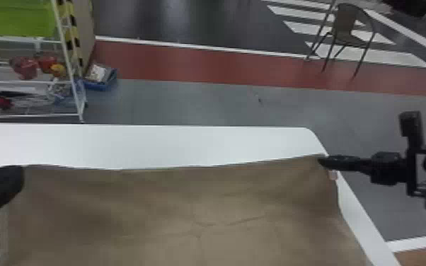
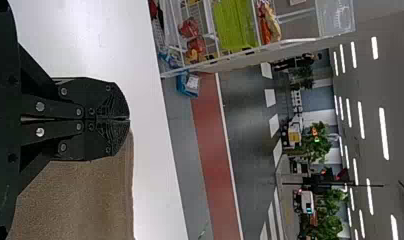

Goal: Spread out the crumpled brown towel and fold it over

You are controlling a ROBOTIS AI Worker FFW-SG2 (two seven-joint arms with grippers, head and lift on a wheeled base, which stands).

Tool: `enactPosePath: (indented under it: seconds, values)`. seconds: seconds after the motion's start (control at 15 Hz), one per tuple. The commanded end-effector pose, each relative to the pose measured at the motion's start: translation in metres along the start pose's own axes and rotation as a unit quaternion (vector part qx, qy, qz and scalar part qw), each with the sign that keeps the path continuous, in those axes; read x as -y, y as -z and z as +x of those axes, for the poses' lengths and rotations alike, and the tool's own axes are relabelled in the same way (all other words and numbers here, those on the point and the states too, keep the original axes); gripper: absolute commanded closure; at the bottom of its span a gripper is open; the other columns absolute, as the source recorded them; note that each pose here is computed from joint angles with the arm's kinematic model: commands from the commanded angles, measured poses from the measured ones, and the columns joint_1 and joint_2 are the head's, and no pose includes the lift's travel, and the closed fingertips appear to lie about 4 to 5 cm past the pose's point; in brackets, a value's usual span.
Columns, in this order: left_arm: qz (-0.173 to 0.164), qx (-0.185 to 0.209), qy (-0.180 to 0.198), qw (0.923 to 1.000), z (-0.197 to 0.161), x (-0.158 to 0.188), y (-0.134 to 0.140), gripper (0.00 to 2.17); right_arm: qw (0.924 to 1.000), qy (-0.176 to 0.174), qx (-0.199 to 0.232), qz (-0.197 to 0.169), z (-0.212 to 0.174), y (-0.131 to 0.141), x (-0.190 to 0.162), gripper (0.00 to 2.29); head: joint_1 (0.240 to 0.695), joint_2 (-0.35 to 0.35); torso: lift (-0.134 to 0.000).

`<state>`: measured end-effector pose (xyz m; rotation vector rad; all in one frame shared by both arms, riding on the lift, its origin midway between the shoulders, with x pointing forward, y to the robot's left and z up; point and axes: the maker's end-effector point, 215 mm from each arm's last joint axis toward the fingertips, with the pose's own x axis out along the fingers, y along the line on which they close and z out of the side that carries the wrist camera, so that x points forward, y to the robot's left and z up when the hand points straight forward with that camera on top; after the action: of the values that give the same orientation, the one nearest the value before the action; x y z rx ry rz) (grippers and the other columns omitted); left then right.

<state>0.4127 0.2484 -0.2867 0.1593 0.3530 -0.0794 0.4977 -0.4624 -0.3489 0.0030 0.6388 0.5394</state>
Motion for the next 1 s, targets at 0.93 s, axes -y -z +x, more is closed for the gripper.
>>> enactPosePath:
  seconds: [0.93]
  values:
    - [0.009, -0.001, 0.002, 1.0, -0.006, -0.023, 0.018, 1.74, 0.9987, 0.048, 0.016, -0.007, -0.072, 0.047, -0.029, 1.45, 0.695, -0.28, -0.123]
